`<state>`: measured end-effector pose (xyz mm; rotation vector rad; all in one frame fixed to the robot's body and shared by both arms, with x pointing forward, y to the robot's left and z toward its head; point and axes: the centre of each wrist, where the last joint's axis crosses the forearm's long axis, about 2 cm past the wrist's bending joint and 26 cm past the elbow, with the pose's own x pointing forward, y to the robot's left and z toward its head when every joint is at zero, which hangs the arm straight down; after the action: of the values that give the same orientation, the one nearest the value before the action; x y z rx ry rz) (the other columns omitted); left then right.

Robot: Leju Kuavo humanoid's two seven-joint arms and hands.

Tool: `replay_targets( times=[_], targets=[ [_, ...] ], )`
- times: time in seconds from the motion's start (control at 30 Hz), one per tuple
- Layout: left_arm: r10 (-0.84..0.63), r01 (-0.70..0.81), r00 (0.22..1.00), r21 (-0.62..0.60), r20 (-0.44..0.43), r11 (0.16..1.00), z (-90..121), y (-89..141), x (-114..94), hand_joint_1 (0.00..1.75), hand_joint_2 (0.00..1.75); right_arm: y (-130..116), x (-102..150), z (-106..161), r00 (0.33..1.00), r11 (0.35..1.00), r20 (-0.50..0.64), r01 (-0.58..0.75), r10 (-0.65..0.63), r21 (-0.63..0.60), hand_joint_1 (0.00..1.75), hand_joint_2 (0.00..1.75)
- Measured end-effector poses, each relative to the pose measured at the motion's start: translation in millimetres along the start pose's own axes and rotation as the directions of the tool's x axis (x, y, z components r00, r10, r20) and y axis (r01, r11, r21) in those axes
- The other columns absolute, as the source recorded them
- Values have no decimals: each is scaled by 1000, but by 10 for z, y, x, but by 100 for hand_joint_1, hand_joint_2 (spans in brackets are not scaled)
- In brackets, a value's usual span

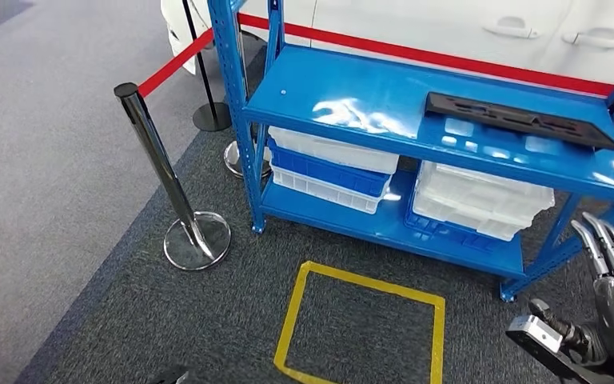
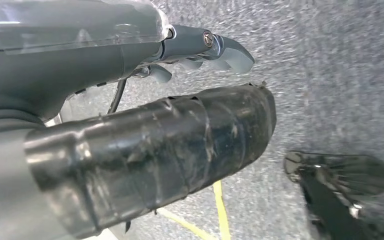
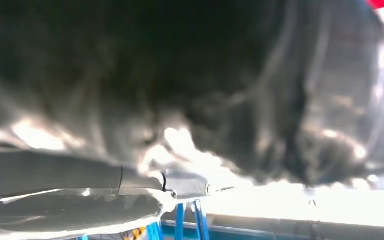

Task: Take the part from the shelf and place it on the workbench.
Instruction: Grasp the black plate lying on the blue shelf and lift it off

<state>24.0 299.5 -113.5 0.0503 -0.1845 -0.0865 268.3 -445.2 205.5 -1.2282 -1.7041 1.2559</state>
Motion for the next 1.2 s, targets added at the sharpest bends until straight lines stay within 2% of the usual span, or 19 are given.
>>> replay_targets(
  times=[0.4, 0.53, 0.67, 0.73, 0.87, 1.0, 1.2],
  targets=[
    [2, -2, 1000, 7, -10, 1000, -3, 44, 11, 0, 0, 10, 38, -64, 1000, 1000, 2, 21, -21, -16, 0, 0],
    [-1, 1, 1000, 9, -11, 1000, -4, 52, 20, 0, 175, 19, 44, -71, 999, 999, 0, 38, -38, -12, 0, 0],
    [-11, 11, 1000, 14, -13, 1000, -2, 51, -1, 0, 175, 33, 42, -66, 996, 996, -6, 94, -94, -3, 0, 175],
    [-13, 13, 1000, 14, -5, 1000, -2, 53, 0, 0, 175, 44, 40, -54, 990, 990, -6, 138, -138, 12, 0, 175],
    [-13, 13, 1000, 11, 9, 1000, -2, 53, 2, 0, 0, 75, 2, -3, 967, 965, -6, 254, -254, 62, 0, 175],
    [-10, 10, 1000, 8, 13, 1000, -3, 54, 7, 0, 0, 116, -49, 33, 941, 937, -9, 338, -339, 86, 0, 175],
    [-6, 6, 1000, 7, 10, 1000, -3, 54, 11, 0, 0, 168, -101, 36, 925, 921, -37, 380, -379, 85, 0, 175]
  ],
)
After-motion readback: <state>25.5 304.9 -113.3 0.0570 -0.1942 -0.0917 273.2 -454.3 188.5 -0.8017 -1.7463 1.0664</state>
